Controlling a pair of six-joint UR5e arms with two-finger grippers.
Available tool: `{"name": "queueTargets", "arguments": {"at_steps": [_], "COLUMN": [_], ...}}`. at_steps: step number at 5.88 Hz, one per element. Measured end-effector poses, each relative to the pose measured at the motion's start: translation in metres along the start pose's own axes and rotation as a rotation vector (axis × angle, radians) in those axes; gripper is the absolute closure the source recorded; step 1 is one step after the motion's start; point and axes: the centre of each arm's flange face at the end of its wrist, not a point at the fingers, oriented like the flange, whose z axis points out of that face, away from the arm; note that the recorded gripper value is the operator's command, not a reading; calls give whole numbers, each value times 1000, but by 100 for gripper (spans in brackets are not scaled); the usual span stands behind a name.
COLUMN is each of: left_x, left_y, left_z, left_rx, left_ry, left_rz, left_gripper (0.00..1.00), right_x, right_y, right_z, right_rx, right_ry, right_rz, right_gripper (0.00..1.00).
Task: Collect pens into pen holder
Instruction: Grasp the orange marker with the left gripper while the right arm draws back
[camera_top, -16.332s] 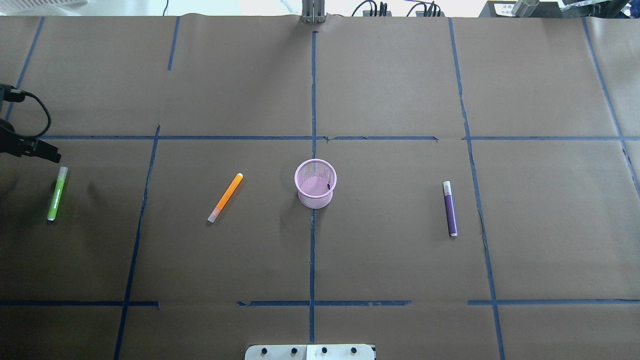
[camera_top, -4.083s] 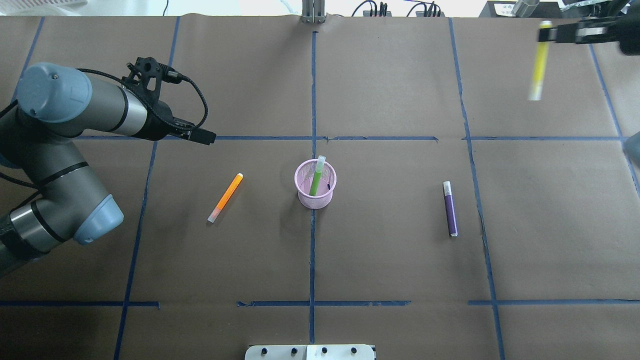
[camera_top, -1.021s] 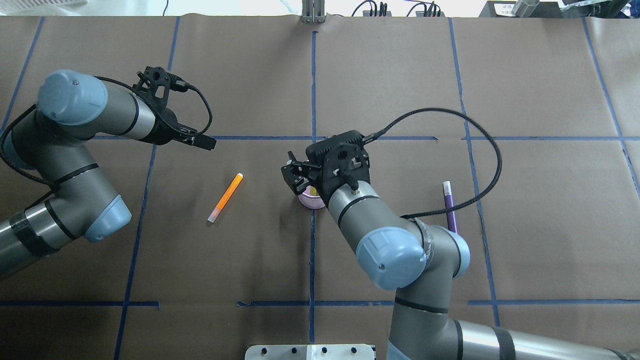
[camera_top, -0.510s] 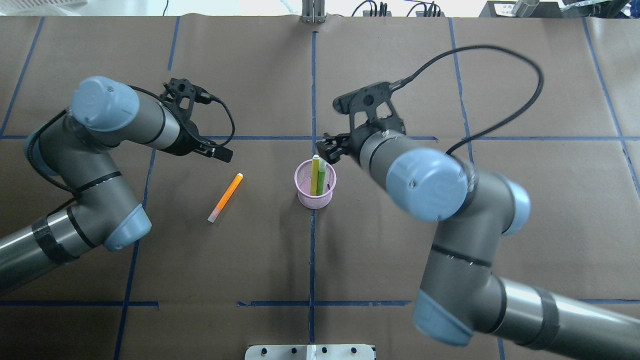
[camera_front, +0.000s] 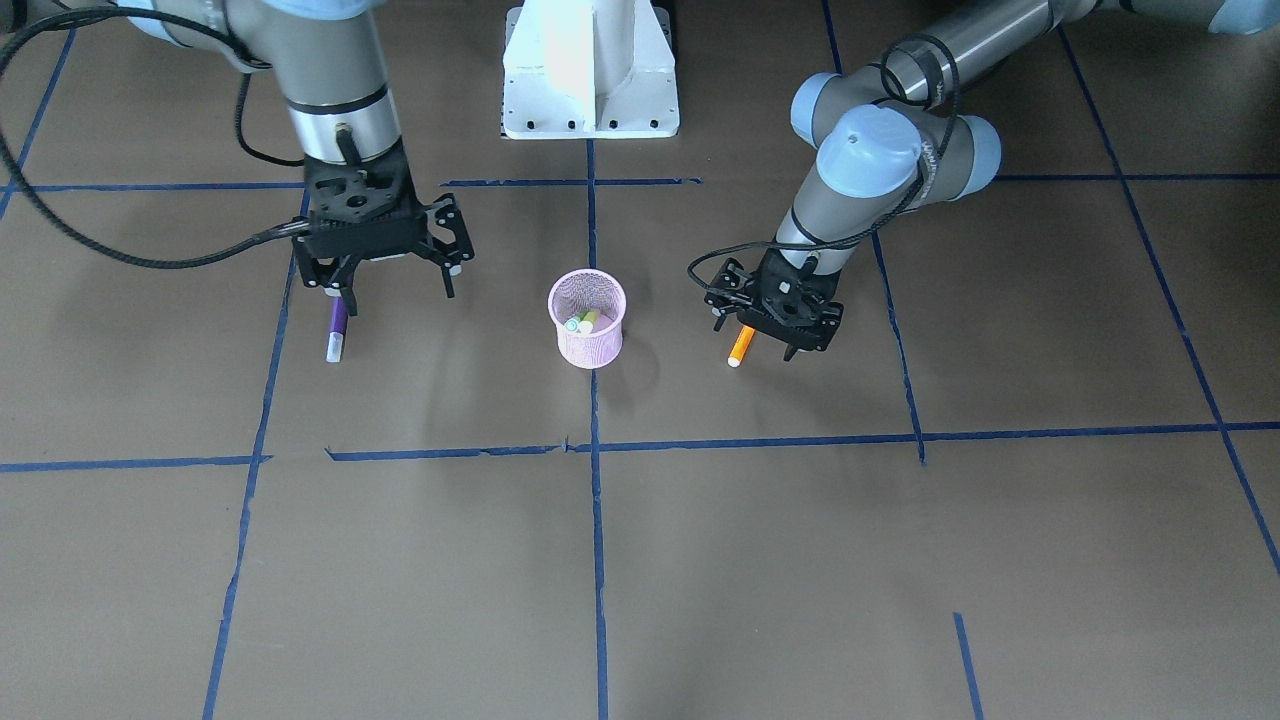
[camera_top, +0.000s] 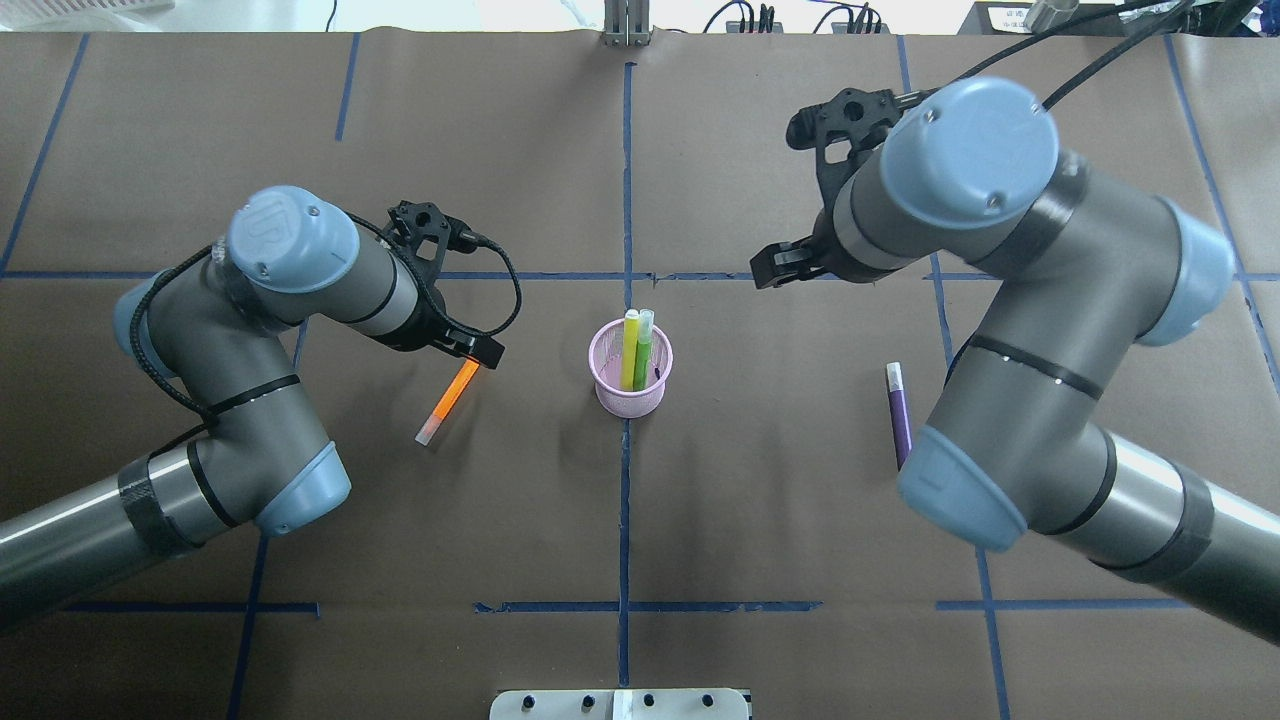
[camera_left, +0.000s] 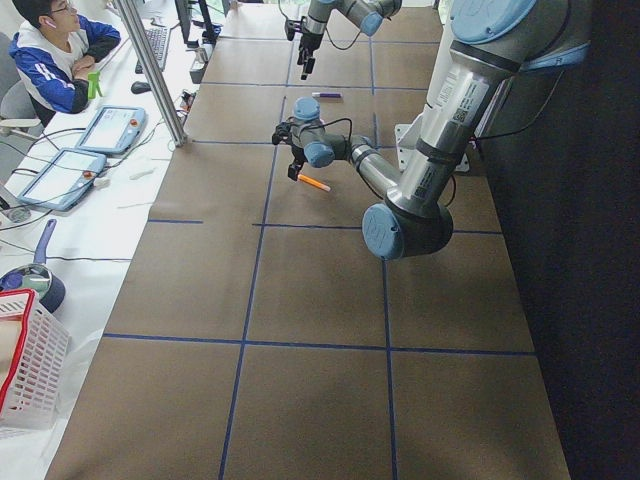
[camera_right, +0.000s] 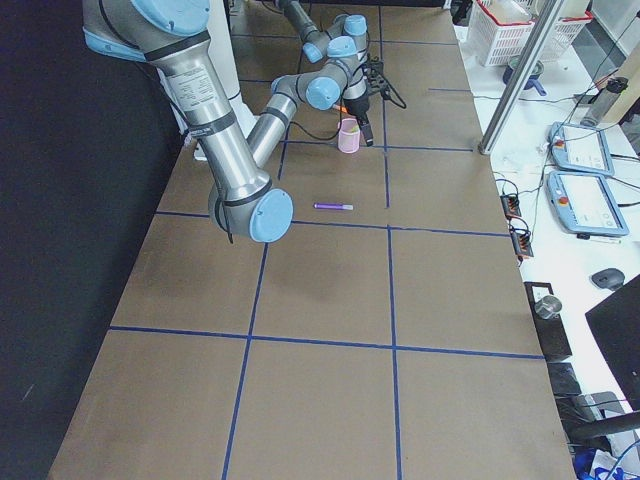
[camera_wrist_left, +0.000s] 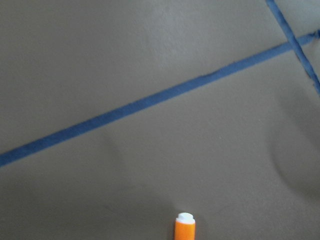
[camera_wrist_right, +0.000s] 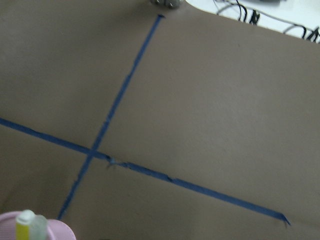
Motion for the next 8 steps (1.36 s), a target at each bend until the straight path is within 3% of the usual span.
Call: {"name": "queueTargets", "arguments": {"at_steps": [2,5,8], "left_x": [4,9,9], "left_y": [5,4,5], "left_z": [19,24,28], "left_rx": [-35,-45,-49], "left_ry": [-17,-15,-21], "left_rz": [6,8,8], "left_gripper": [5,37,40], "right_x": [15,19,19], "right_y": [-2,-3,-3], "right_z": [1,0,0], "right_rx": [-51,-52,-51], "right_ry": [-2,-2,-2], "right_rz": [31,36,39], "right_gripper": [0,0,0]}}
